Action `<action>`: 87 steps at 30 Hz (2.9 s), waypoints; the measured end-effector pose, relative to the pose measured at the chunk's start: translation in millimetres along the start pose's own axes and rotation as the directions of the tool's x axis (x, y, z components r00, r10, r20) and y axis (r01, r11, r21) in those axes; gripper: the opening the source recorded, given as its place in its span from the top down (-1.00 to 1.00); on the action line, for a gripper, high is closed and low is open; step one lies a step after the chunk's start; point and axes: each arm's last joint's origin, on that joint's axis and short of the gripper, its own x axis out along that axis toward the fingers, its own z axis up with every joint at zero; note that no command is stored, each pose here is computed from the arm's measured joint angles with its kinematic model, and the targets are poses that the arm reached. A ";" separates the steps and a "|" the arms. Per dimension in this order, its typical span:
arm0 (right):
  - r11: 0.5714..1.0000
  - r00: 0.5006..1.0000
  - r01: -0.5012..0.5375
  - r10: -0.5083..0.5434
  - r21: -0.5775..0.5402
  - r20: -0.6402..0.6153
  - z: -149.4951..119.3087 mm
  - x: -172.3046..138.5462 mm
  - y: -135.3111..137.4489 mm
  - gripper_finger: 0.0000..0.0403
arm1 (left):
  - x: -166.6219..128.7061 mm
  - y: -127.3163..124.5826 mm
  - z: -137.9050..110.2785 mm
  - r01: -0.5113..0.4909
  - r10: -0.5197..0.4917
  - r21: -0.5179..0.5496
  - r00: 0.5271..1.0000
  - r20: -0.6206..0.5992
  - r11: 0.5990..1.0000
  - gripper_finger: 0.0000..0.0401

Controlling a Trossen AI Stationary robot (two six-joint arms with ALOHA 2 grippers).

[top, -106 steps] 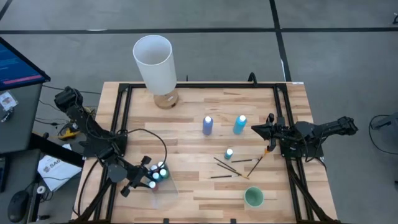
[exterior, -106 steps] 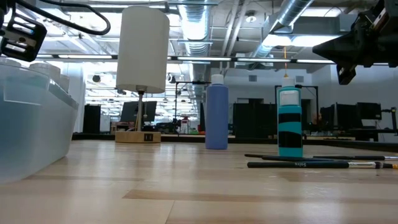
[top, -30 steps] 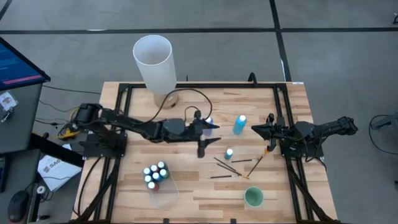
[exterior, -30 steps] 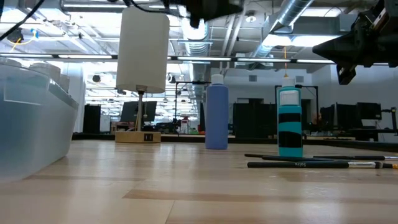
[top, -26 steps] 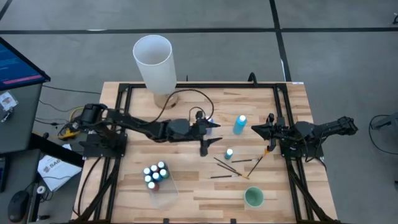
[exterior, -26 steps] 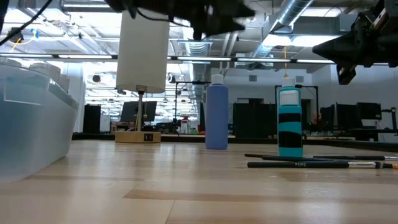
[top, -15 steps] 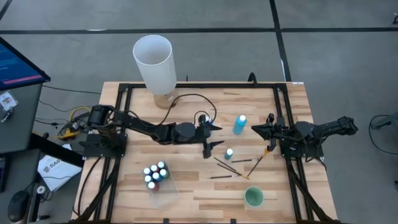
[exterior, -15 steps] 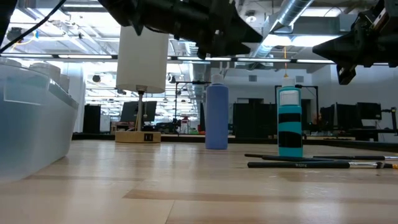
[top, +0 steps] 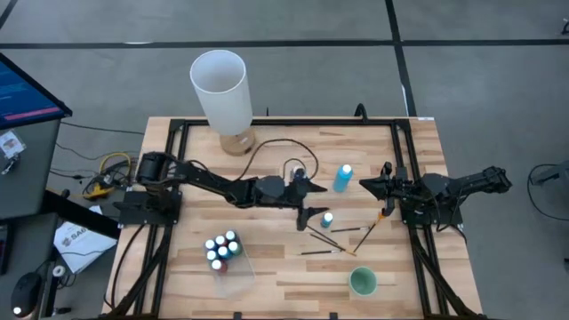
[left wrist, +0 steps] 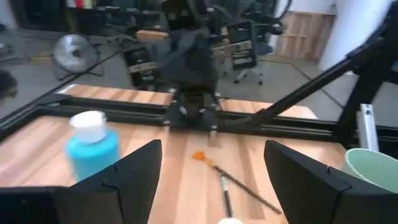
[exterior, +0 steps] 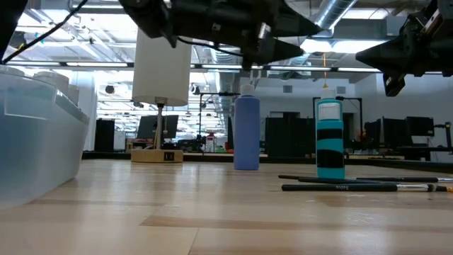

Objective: Pick & Place Paint Supplies
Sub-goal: Put the light blue paint bottle into the transparent bin

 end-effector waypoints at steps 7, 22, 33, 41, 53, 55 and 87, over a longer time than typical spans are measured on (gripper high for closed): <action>1.000 1.000 0.000 0.000 0.000 0.000 0.0 0.0 0.0 0.96 | 28.6 -3.2 -23.9 0.043 -0.041 0.013 0.992 -0.117 0.999 -0.35; 1.000 1.000 0.000 0.000 0.000 0.000 0.0 0.0 0.0 0.96 | 40.8 -2.2 -56.3 0.033 -0.015 0.084 0.979 -0.205 0.996 -0.35; 1.000 1.000 -0.001 0.001 0.000 0.000 0.0 0.0 0.1 0.96 | 40.0 -5.7 -60.6 0.087 -0.066 0.076 0.967 -0.245 0.993 -0.35; 1.000 1.000 -0.001 0.001 0.000 0.000 0.0 0.0 0.0 0.96 | 40.2 -4.1 -60.5 0.094 -0.068 0.097 0.967 -0.245 0.991 -0.35; 1.000 1.000 -0.001 0.001 0.000 0.000 0.0 0.0 0.1 0.96 | 38.6 2.6 -52.8 0.046 -0.022 0.103 0.974 -0.227 0.994 -0.35; 1.000 1.000 0.000 0.000 0.000 0.000 0.0 0.0 0.0 0.96 | 37.2 0.9 -48.8 0.054 -0.026 0.121 0.974 -0.223 0.991 -0.35; 1.000 1.000 0.000 0.000 0.000 0.000 0.0 0.0 0.0 0.96 | 38.8 -2.0 -63.0 0.117 -0.065 0.172 0.957 -0.282 0.978 -0.35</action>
